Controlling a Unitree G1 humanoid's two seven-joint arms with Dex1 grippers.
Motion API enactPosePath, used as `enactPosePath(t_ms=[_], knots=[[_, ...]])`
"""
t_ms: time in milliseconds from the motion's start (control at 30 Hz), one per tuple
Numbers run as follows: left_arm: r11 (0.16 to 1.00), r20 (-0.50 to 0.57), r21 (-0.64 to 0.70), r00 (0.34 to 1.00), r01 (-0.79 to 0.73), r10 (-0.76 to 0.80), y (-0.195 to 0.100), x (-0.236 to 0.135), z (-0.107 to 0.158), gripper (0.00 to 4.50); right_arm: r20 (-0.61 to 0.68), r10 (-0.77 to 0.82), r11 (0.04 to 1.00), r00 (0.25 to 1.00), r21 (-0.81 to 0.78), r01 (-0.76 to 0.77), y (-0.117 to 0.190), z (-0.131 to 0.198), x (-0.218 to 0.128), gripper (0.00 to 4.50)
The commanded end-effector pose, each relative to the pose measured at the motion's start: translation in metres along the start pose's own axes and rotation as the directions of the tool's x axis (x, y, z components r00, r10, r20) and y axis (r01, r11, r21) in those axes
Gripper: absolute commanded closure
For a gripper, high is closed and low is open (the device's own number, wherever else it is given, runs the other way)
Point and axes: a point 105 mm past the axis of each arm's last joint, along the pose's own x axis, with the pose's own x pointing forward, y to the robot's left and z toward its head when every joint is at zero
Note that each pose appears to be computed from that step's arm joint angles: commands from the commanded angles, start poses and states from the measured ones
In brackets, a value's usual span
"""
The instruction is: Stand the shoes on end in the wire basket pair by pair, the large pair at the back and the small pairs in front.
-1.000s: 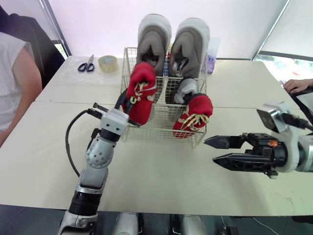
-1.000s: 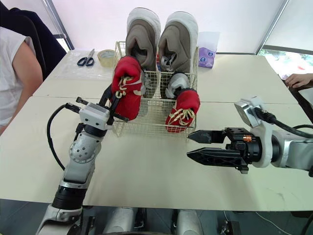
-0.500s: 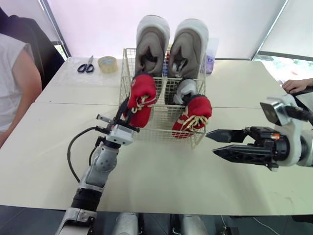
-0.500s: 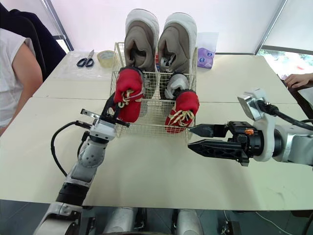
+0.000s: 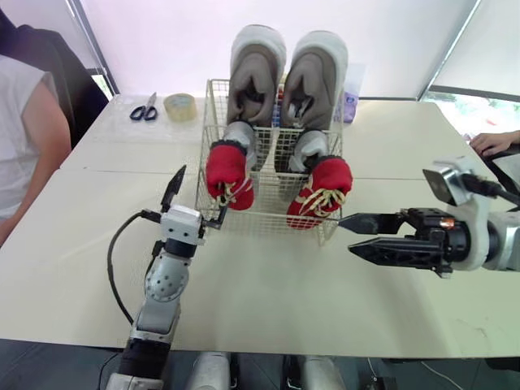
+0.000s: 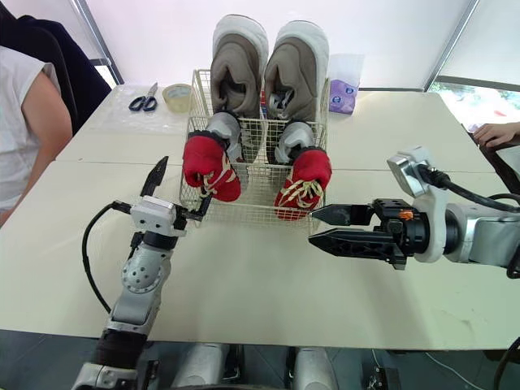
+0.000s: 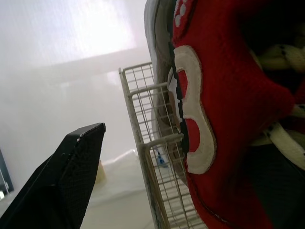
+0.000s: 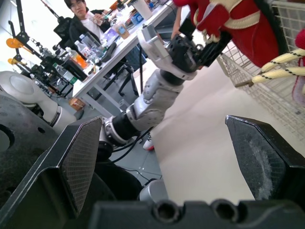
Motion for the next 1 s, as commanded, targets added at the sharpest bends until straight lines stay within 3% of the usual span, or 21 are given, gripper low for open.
enactPosePath(t_ms=[33,633,800,900,1000], knots=[[0.999,-0.043,-0.038,0.998,0.039,-0.041,-0.001,-0.007,0.007,0.32,0.02,0.012,0.999,1.0,-0.036,-0.011,0.002,0.007,-0.001,0.0],[0.948,-0.241,-0.292,0.949,0.128,-0.202,0.021,-0.042,0.053,0.32,-0.012,-0.003,1.0,1.0,-0.011,0.003,-0.007,-0.004,-0.008,0.0],[0.935,-0.413,-0.319,0.866,0.154,-0.283,0.039,-0.068,0.05,0.32,-0.08,-0.055,0.998,0.995,0.031,0.057,-0.02,-0.023,-0.02,0.0],[0.906,-0.547,-0.408,0.766,0.111,-0.339,0.049,-0.094,0.043,0.32,-0.132,-0.092,0.994,0.987,0.048,0.099,-0.03,-0.039,-0.031,0.0],[0.912,-0.646,-0.393,0.67,0.117,-0.365,0.057,-0.115,0.031,0.32,-0.148,-0.116,0.991,0.982,0.049,0.125,-0.043,-0.051,-0.035,0.0]])
